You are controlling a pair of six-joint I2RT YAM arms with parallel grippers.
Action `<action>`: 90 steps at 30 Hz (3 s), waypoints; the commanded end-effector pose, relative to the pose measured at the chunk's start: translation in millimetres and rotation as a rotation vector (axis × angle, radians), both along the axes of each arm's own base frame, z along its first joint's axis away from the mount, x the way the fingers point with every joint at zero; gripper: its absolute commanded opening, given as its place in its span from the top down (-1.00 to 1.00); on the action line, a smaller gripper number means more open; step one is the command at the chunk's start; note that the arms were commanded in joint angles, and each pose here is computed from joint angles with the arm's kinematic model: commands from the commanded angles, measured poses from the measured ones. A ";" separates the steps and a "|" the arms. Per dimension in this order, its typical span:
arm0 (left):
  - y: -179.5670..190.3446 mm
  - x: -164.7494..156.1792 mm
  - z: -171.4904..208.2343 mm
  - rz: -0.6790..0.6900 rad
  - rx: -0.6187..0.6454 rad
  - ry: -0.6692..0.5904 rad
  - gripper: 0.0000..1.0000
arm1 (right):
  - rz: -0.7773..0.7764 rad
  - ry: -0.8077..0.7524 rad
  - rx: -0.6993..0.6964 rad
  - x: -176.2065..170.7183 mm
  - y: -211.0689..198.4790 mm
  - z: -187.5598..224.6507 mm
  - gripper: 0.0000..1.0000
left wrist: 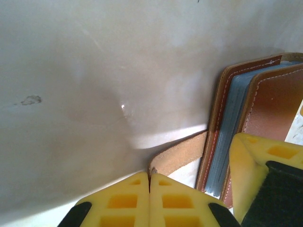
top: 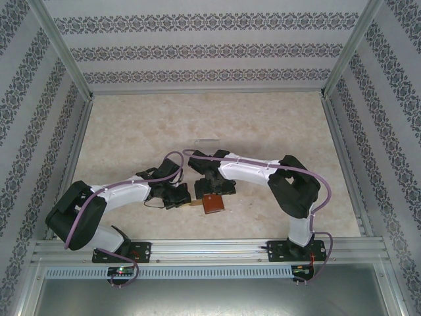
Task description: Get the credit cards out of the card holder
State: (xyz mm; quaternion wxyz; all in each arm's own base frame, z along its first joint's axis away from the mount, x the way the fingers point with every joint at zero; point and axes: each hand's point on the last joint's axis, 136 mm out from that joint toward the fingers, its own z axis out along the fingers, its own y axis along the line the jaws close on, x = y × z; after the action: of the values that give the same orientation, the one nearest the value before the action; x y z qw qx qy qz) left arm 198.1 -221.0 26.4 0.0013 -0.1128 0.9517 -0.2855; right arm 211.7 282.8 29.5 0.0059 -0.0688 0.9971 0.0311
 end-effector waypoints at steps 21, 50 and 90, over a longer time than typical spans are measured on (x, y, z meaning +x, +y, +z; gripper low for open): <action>5.4 3.6 4.7 0.014 0.031 -0.005 0.90 | 0.006 -0.061 -0.097 2.4 -52.2 41.6 -0.05; 37.7 32.6 8.8 0.023 0.155 -0.016 0.87 | -0.125 -0.063 0.306 20.1 -19.6 28.2 0.80; 2.0 54.6 -4.7 -0.001 0.061 0.021 0.95 | -0.153 -0.051 0.417 24.7 1.3 30.5 0.75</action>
State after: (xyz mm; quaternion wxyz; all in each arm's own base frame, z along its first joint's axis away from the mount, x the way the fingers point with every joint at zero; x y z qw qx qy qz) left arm 256.0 -213.6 28.6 0.0005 -0.1157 0.9620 -0.2475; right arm 239.6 285.1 64.4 0.0595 0.0133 0.9690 0.2393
